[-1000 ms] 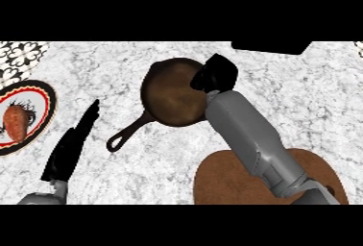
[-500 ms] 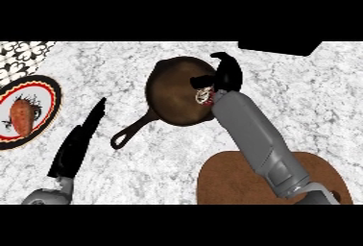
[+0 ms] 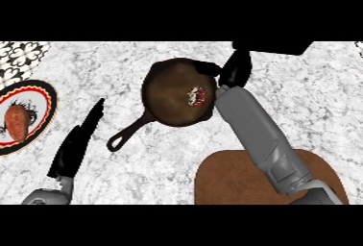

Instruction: Pick the cupcake from the cutting board and place it in the pan

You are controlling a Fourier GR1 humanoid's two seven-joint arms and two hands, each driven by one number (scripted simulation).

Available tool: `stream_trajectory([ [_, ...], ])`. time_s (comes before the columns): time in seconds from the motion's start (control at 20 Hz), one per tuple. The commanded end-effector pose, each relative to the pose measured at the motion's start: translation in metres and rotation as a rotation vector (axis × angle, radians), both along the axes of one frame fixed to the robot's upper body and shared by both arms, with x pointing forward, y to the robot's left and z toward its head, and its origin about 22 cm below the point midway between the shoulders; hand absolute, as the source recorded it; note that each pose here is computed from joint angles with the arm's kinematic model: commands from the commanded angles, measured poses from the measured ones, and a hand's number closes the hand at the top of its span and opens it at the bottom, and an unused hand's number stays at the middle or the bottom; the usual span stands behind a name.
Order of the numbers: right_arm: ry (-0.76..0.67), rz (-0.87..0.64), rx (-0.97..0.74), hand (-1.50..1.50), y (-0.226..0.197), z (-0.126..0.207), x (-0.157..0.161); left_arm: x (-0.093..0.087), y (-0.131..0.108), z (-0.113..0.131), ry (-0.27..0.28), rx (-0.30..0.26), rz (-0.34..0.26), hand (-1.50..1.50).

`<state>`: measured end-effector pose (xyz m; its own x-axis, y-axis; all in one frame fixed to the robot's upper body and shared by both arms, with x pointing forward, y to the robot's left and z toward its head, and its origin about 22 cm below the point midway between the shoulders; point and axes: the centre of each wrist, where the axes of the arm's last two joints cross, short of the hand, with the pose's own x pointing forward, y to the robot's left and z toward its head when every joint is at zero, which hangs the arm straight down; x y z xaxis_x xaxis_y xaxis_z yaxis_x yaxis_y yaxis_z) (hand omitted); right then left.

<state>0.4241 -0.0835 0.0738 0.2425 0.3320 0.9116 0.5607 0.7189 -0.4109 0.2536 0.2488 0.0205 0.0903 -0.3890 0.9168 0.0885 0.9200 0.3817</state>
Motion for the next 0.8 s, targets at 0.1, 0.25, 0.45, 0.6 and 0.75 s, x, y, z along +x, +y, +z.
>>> stream_trajectory([
  [0.1, -0.102, -0.230, 0.082, -1.50, -0.016, -0.022, -0.007, -0.013, 0.014, -0.001, 0.019, -0.001, 0.050, 0.00],
  [0.25, -0.126, -0.246, 0.101, -1.50, -0.023, -0.036, -0.018, -0.016, 0.018, -0.013, 0.013, 0.005, 0.080, 0.00],
  [0.45, -0.184, -0.203, 0.042, -1.50, -0.042, -0.060, -0.041, -0.024, 0.033, -0.015, 0.019, 0.010, 0.119, 0.00],
  [0.6, -0.188, -0.180, 0.009, -1.50, -0.067, -0.078, -0.069, -0.049, 0.049, -0.016, 0.033, 0.000, 0.137, 0.00],
  [0.75, -0.197, -0.157, 0.018, -1.50, -0.072, -0.084, -0.099, -0.031, 0.042, -0.016, 0.033, -0.004, 0.142, 0.00],
])
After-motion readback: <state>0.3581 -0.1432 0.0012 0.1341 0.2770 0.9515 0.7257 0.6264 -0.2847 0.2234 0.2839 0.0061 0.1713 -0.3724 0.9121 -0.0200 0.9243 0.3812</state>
